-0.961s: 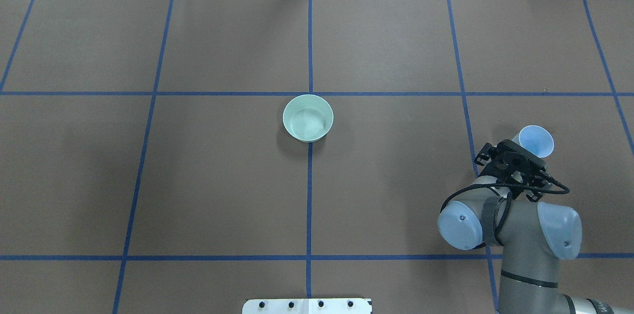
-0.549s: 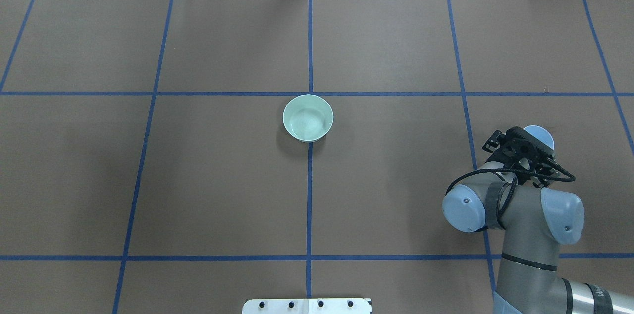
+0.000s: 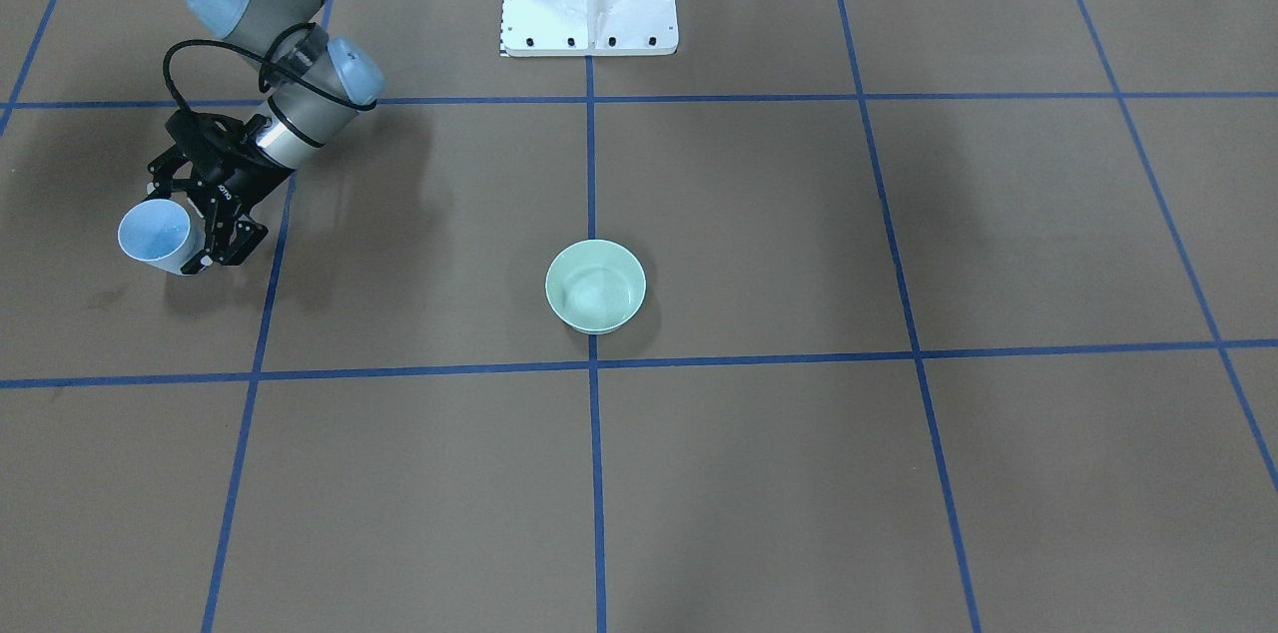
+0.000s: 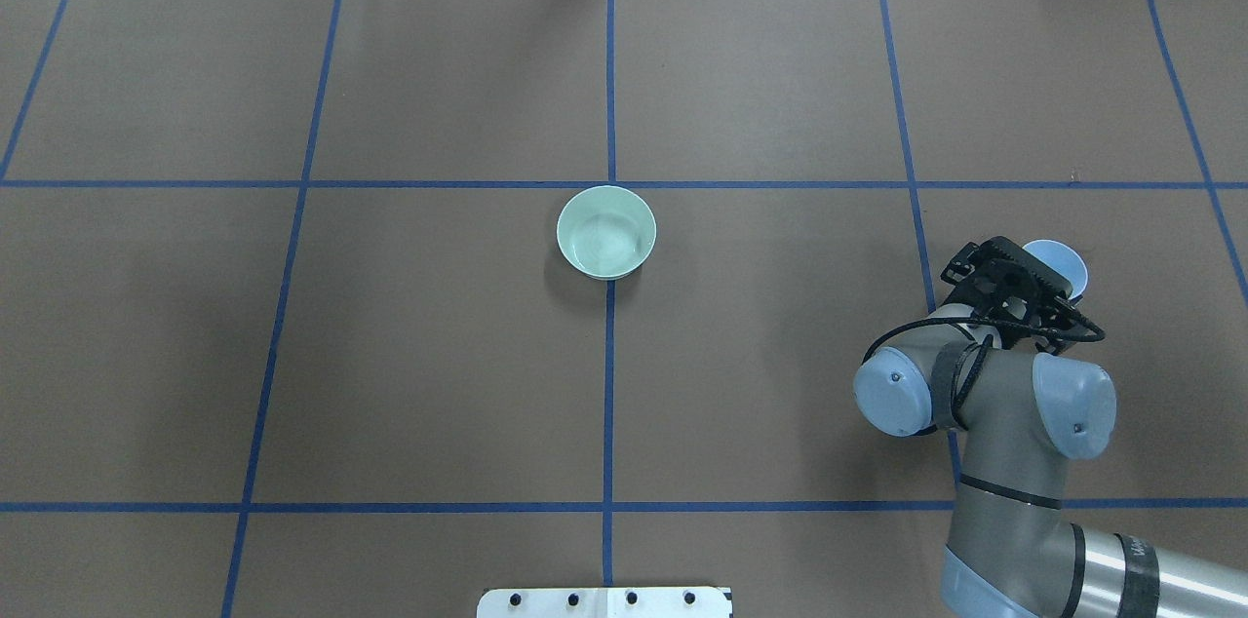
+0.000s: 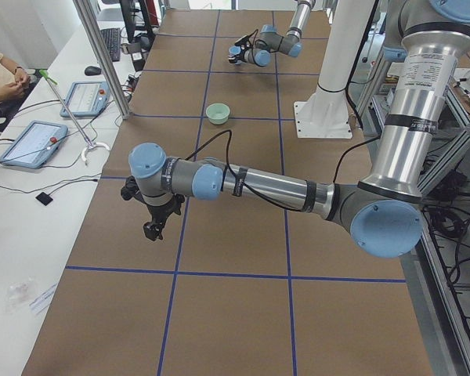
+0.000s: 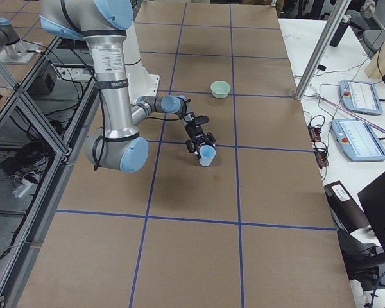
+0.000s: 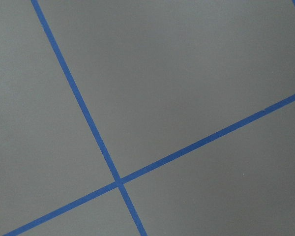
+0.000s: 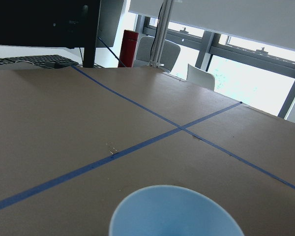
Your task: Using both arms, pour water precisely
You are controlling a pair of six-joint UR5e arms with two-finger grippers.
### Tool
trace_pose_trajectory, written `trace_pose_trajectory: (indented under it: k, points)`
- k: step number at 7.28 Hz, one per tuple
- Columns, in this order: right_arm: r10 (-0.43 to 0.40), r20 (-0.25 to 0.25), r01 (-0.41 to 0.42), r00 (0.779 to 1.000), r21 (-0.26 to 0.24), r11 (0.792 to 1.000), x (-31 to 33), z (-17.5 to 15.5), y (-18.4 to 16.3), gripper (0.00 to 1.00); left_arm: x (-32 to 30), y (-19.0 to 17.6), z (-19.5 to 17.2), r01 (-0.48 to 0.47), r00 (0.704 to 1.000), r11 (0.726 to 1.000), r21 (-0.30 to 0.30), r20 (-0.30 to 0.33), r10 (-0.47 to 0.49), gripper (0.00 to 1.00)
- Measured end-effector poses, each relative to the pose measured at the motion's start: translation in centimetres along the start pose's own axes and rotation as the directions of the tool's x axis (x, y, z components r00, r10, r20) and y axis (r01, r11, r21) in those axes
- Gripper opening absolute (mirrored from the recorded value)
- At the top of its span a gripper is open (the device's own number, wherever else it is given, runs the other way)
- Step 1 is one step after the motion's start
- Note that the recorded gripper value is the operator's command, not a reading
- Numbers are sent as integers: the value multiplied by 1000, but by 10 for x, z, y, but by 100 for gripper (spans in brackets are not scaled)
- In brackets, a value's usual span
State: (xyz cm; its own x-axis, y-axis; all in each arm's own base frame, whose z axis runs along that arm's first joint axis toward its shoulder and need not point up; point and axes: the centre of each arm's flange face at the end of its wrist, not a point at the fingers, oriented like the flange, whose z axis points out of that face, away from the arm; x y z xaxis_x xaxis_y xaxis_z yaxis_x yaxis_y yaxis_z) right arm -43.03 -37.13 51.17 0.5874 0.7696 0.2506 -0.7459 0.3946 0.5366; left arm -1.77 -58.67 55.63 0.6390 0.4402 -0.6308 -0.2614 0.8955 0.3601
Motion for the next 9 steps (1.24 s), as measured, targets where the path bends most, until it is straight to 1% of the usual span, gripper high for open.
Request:
trace_pose_trajectory:
  k: [4, 5, 6, 7, 8, 9]
  points:
    - [-11, -18, 12, 1000, 13, 1000, 7, 11, 2, 99, 1, -1, -1, -2, 1000, 1000, 2, 0, 2, 100]
    - [-17, -25, 17, 1000, 18, 1000, 11, 16, 3, 83, 2, -1, -2, -4, 1000, 1000, 3, 1, 4, 100]
    - [-20, -28, 21, 999, 22, 1000, 13, 19, 3, 39, 2, -1, -3, -5, 1000, 1000, 5, 1, 5, 100]
    - [-22, -28, 22, 999, 24, 999, 13, 19, 4, 2, 3, 0, -3, -4, 1000, 1000, 5, 1, 4, 100]
    - [-22, -27, 23, 999, 24, 999, 13, 19, 4, 0, 2, 3, -2, -3, 1000, 1000, 3, 1, 3, 100]
    - [-20, -25, 20, 1000, 27, 999, 12, 19, 2, 0, 3, 5, -1, -2, 1000, 1000, 2, 1, 2, 100]
